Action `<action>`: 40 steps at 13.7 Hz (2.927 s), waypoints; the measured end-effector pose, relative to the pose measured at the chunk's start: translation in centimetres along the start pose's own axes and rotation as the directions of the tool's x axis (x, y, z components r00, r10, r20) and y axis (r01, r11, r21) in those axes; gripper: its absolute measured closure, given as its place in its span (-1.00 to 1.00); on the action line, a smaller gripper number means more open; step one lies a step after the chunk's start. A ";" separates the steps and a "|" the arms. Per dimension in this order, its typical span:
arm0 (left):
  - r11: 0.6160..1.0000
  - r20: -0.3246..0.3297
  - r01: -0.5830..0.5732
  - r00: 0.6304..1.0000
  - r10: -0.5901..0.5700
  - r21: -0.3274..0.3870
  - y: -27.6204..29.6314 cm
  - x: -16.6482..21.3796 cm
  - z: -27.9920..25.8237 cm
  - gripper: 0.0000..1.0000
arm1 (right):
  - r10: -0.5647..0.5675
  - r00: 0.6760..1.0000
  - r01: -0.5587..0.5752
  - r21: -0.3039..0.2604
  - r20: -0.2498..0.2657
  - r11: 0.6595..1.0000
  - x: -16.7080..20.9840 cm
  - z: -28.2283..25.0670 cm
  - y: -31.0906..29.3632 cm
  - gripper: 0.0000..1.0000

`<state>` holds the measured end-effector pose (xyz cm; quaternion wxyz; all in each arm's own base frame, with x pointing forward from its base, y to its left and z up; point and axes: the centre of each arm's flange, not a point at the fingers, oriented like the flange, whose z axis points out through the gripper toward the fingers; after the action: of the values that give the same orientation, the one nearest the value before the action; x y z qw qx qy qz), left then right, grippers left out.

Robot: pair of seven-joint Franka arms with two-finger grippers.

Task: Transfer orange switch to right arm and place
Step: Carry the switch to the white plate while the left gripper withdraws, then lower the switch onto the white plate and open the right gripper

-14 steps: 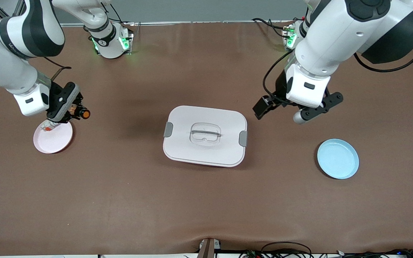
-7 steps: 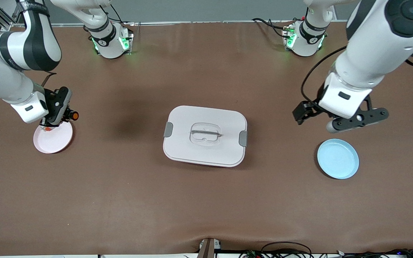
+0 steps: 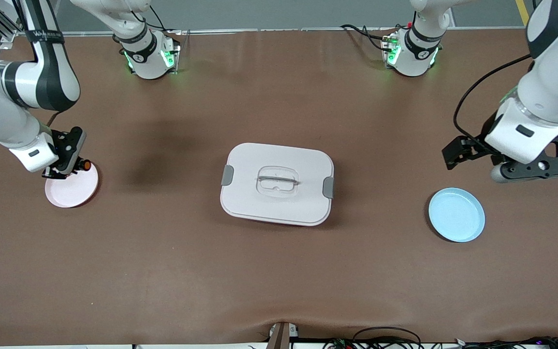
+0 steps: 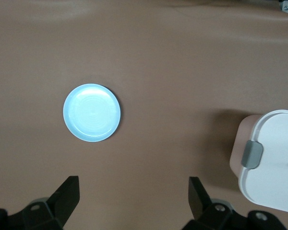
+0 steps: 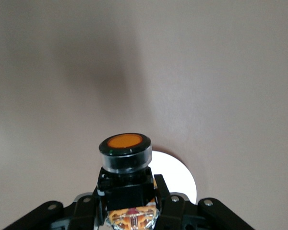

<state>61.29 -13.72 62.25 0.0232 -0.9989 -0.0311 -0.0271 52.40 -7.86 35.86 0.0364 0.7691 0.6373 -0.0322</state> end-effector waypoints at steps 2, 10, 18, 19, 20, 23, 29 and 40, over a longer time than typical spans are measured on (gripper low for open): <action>1.000 -0.003 -0.022 1.000 0.022 0.004 -1.3 0.1 -0.3 -1.00 | 0.001 1.000 0.000 -0.024 0.016 1.000 -1.3 1.9 0.1 0.17; 0.994 -0.005 -0.107 0.994 0.108 0.036 -5.5 -0.3 -1.9 -1.00 | -0.027 1.000 0.028 -0.095 0.010 0.995 -7.6 11.1 0.6 0.17; 0.991 0.001 -0.134 0.991 0.134 0.014 -9.2 -0.5 -2.7 -1.00 | -0.045 0.999 0.046 -0.109 0.007 0.993 -8.3 14.3 0.5 0.17; 0.991 0.002 -0.134 0.991 0.134 0.014 -9.2 -0.5 -2.7 -1.00 | -0.048 0.999 0.049 -0.108 0.011 0.993 -8.6 14.5 0.5 0.17; 0.991 0.002 -0.132 0.991 0.132 0.015 -9.3 -0.5 -2.7 -1.00 | -0.050 0.999 0.051 -0.111 0.015 0.993 -8.9 14.8 0.4 0.17; 0.991 0.002 -0.132 0.991 0.132 0.017 -9.5 -0.6 -2.9 -1.00 | -0.043 0.999 0.044 -0.114 0.013 0.993 -9.5 15.9 0.3 0.17; 0.990 0.007 -0.140 0.990 0.140 0.011 -8.6 -1.7 -3.6 -1.00 | -0.043 0.999 0.043 -0.122 0.010 0.992 -10.0 19.0 0.0 0.17; 0.991 0.016 -0.133 0.991 0.132 0.021 -8.3 -2.9 -4.2 -1.00 | -0.040 0.999 0.041 -0.123 0.010 0.992 -9.9 19.0 0.2 -0.75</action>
<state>57.69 -5.78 66.64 0.0358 -0.9986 0.0348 -0.0179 50.73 -19.45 17.93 0.0852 0.7521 0.6535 0.0036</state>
